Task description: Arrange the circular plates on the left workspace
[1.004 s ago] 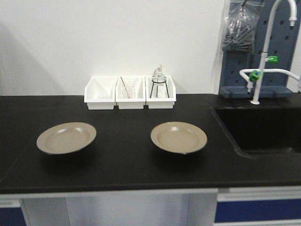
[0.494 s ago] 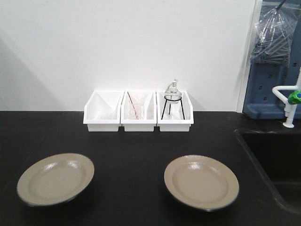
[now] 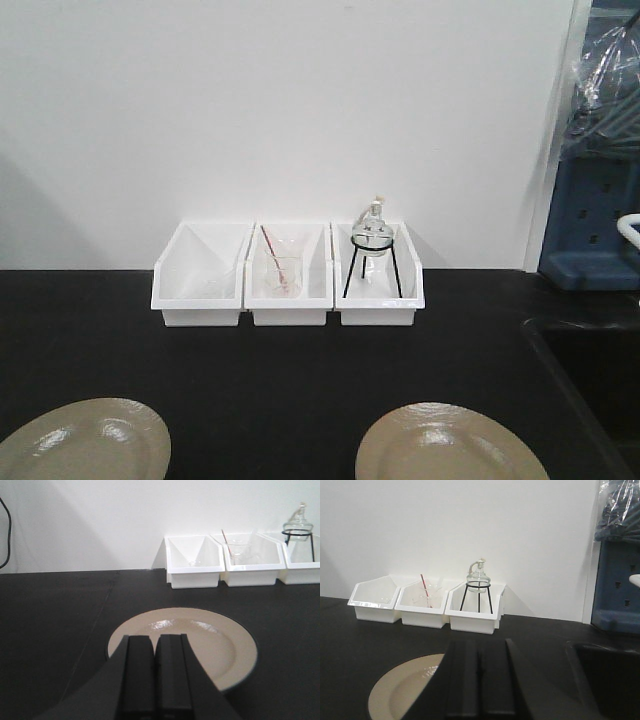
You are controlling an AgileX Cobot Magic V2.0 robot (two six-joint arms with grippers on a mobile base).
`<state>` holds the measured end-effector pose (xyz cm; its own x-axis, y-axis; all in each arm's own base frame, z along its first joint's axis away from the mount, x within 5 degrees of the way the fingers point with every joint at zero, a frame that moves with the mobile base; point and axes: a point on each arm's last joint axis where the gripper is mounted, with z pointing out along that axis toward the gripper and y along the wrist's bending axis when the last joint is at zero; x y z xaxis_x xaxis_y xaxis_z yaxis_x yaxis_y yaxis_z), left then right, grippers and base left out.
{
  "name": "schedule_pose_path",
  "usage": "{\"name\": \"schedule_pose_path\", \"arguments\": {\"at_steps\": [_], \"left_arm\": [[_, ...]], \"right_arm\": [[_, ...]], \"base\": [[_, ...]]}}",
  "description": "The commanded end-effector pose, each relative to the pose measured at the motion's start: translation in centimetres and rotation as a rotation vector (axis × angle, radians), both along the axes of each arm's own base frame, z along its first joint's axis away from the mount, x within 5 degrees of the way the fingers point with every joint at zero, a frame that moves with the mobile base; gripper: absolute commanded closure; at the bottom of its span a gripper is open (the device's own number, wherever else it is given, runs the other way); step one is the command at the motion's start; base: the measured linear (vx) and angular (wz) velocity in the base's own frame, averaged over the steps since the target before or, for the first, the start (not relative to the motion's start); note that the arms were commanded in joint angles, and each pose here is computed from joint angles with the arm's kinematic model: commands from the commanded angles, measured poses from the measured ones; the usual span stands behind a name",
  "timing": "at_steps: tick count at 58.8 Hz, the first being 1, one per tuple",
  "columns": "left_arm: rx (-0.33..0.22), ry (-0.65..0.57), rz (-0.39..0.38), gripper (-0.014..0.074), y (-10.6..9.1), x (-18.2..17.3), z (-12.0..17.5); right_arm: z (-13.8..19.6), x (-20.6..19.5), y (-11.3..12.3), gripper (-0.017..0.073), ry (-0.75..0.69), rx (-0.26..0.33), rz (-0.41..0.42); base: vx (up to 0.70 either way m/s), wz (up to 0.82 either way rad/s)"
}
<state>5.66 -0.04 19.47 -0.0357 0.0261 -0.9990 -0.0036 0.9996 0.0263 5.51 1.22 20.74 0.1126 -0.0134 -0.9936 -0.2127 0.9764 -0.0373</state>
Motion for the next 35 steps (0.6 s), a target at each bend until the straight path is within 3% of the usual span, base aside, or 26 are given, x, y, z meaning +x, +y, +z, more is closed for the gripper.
{"name": "schedule_pose_path", "arguments": {"at_steps": [1,35], "left_arm": [[-0.010,-0.086,0.010,0.0591,0.10,-0.06,0.43],[-0.010,-0.086,0.010,0.0591,0.10,-0.06,0.43]], "right_arm": [[0.67,-0.22,-0.06,0.0559,-0.097,0.017,-0.004],[0.67,-0.22,-0.06,0.0559,-0.097,0.017,-0.004]], "base": [[0.24,0.06],[0.07,0.01]]}}
